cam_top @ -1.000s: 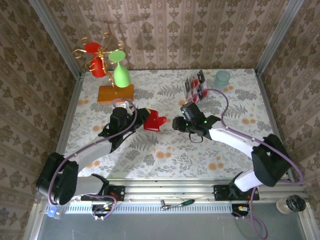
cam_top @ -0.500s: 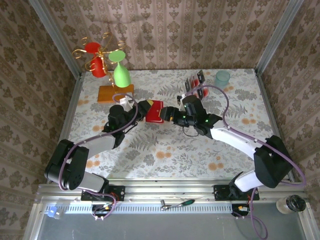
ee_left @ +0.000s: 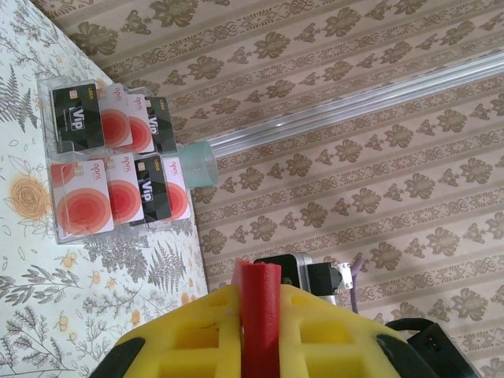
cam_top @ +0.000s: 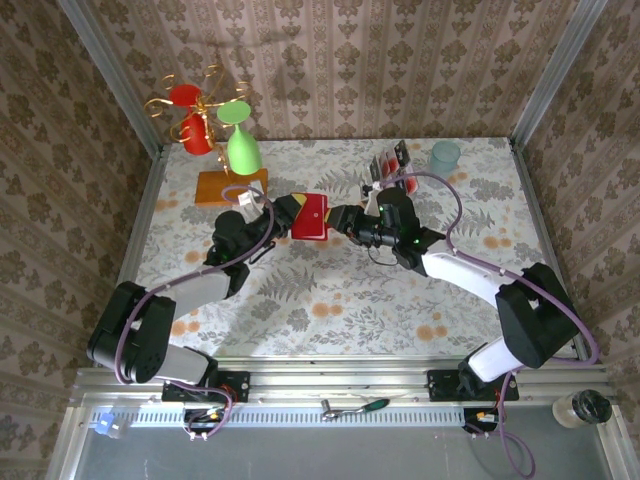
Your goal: Put the credit cards into the card holder
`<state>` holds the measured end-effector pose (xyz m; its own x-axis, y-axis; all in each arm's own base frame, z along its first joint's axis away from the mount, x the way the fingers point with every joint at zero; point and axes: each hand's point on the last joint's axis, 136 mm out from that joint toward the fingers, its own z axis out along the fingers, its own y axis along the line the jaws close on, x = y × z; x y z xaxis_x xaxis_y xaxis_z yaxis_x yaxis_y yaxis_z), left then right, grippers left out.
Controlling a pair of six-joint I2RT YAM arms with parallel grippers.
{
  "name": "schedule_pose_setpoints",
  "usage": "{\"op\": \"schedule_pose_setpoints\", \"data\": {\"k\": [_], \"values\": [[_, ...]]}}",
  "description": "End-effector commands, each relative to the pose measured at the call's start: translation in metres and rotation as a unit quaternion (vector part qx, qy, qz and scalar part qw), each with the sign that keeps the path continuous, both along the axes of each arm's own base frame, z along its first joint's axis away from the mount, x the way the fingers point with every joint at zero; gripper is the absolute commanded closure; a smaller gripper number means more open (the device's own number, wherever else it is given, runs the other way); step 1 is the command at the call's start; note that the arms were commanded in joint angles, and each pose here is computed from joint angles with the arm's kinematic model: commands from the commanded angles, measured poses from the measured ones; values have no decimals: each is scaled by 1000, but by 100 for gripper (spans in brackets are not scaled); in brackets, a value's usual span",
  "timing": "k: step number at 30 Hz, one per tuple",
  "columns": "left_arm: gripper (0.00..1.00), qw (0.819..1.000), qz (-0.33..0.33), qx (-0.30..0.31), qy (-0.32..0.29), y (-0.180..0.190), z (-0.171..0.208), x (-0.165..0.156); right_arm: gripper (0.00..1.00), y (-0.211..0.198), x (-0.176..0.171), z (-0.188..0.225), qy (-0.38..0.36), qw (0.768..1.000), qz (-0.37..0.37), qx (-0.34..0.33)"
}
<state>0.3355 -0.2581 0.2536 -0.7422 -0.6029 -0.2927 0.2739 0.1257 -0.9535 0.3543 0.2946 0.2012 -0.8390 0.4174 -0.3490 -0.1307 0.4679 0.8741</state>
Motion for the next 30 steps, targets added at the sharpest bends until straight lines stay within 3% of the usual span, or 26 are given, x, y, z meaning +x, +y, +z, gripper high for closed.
{"op": "schedule_pose_setpoints", "data": {"k": [1,14,30], "values": [[100,999,-2,-29,-33,-1,27,-4,56,11,-1,11,-5,999,21,49],[100,999,-1,-33,-31,-2,25,-3,62,-7,-5,10,-5,998,3,60],[100,999,-6,-38,-33,-5,28,-4,63,-7,-5,30,-19,995,5,98]]}}
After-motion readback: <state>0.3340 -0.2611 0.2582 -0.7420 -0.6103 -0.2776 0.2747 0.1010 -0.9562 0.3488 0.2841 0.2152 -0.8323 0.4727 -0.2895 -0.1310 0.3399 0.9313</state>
